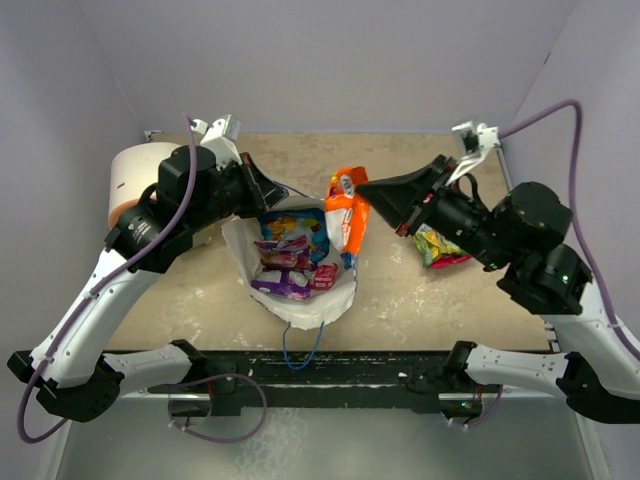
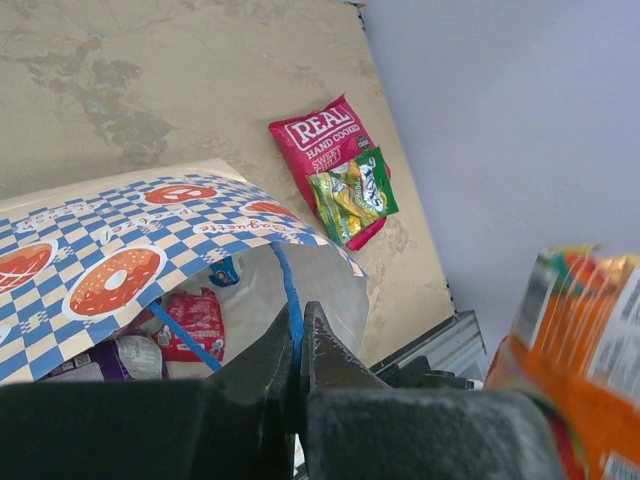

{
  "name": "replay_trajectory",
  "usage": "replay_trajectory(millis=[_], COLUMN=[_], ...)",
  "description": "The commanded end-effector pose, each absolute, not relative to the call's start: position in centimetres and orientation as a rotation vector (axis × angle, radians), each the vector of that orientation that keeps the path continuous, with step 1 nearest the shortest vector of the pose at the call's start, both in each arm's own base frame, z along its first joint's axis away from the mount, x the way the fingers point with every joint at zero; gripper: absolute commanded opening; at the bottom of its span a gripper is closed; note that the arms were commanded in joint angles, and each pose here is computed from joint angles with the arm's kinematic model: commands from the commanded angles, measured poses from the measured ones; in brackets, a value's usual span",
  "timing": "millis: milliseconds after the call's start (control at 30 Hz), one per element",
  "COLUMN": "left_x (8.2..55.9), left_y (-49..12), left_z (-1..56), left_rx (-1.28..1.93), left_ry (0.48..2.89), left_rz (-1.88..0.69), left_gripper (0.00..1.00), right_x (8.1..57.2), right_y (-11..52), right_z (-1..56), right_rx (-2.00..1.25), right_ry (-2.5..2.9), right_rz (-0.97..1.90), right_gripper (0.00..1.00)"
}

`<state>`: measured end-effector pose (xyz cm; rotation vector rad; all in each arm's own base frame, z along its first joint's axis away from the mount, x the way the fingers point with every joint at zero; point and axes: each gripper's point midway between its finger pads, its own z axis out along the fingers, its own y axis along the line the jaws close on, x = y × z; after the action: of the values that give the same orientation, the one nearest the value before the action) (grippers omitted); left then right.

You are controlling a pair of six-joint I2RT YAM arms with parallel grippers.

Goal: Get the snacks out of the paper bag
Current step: Place the snack at the center of the board.

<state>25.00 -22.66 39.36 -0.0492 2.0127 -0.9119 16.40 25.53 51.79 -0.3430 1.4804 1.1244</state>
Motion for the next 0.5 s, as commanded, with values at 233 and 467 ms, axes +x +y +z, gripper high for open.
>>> replay_trajectory(millis=[233, 467], left_x=[25.6, 26.3], left_y=[-22.7, -22.6], left_z=[41.8, 42.4], left_rx=[-0.059, 0.004], left_ry=[1.935, 1.907], left_rz=[-0.927, -0.868], left_gripper=[0.0, 0.0], right_x=[25.3, 30.6], right_y=[12.8, 8.7], right_z=[46.1, 38.0], right_rx=[0.203, 0.275], right_ry=[1.694, 1.866], right_rz=[0.23, -0.039], right_gripper=[0.0, 0.0])
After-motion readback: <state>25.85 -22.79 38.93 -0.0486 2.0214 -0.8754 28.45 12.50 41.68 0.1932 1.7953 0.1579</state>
